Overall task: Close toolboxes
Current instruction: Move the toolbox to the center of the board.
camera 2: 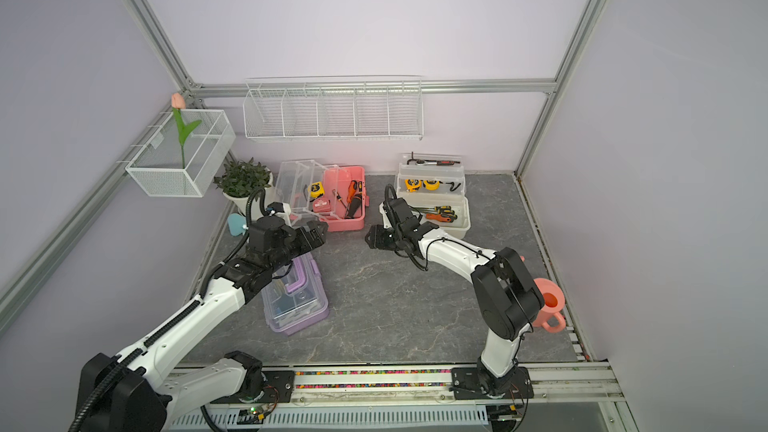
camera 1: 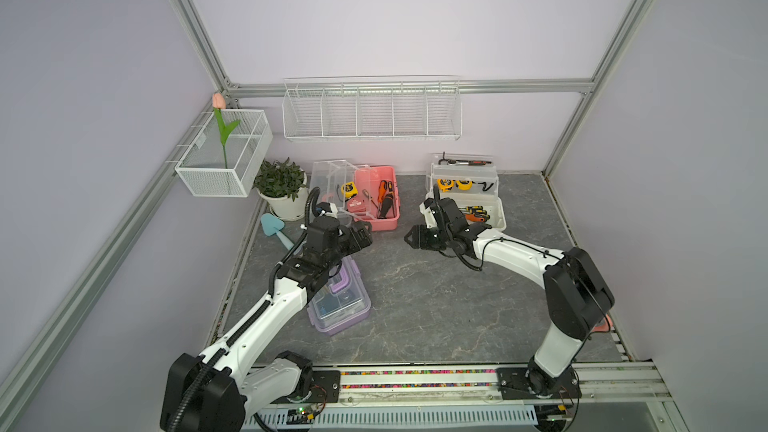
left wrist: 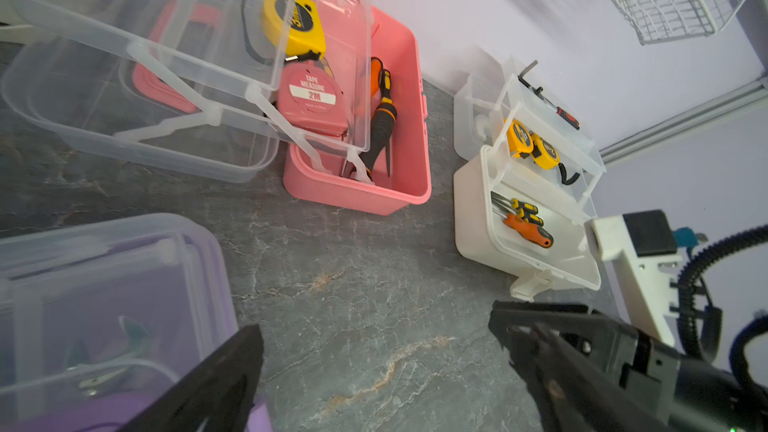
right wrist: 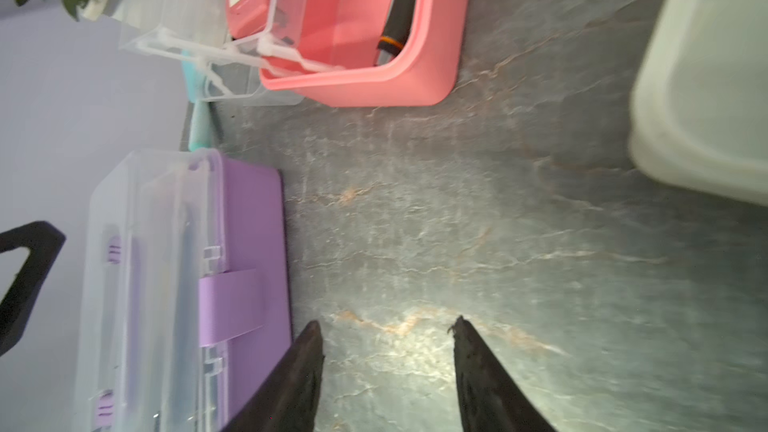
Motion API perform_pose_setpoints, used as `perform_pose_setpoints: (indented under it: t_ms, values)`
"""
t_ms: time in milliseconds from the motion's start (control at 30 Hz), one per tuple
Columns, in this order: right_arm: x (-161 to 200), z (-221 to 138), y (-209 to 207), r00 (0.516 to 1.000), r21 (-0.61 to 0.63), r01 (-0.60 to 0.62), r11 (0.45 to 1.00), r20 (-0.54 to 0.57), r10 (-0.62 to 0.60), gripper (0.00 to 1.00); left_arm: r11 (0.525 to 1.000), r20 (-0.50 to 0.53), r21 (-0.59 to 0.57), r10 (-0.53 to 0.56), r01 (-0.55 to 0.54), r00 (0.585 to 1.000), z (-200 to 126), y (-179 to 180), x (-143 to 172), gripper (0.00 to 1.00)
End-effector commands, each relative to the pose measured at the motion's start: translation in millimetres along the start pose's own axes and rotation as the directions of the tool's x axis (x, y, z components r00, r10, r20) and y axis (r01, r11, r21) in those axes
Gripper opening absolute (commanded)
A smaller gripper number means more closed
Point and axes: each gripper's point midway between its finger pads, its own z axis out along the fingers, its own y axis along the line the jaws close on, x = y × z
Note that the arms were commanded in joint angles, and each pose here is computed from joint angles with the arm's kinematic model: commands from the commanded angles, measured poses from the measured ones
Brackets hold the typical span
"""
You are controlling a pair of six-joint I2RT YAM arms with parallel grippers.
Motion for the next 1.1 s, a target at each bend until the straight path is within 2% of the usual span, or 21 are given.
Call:
perform_pose_setpoints:
  t_ms: [0,133,300,500,667,800,933,1067]
  values:
    - [-22.7,-11.4,-33.4,0.995,0.153,0.096,0.984,-0.002,-0.096,0.53,0.995,0.001,0.092,0.025,-0.025,1.000,3.0,-32.4,-8.4,0.99]
    - [-52.1,-9.2,-49.2,0.991,0.245,0.127,0.961,0.012,-0.134,0.53,0.993,-0.004,0.096,0.077,-0.076,0.997,8.4,-43.0,-2.1,0.99]
    - [-79.5,13.5,-63.9,0.986,0.321,0.159,0.934,-0.014,-0.163,0.53,0.991,-0.007,0.102,0.090,-0.089,0.996,11.9,-44.3,0.7,0.99]
    - [-95.7,40.2,-82.1,0.983,0.402,0.178,0.898,-0.033,-0.181,0.53,0.991,0.044,0.049,0.122,-0.124,0.992,3.2,-35.2,-8.2,0.99]
    - [-99.2,57.2,-91.0,0.982,0.429,0.187,0.884,-0.054,-0.182,0.52,0.991,0.047,0.030,0.127,-0.129,0.991,3.5,-30.0,-6.6,0.99]
    - [-94.6,66.9,-93.0,0.981,0.420,0.193,0.887,-0.074,-0.179,0.38,0.992,0.045,0.028,0.125,-0.127,0.991,4.9,-29.4,-6.0,0.99]
    - [-89.9,63.5,-96.3,0.980,0.438,0.201,0.876,-0.087,-0.181,0.32,0.992,0.050,0.027,0.123,-0.124,0.991,4.6,-29.2,-6.8,0.99]
    - [-79.2,56.6,-94.3,0.978,0.425,0.210,0.880,-0.101,-0.184,0.17,0.992,0.042,0.034,0.117,-0.119,0.992,5.6,-30.0,-5.1,0.99]
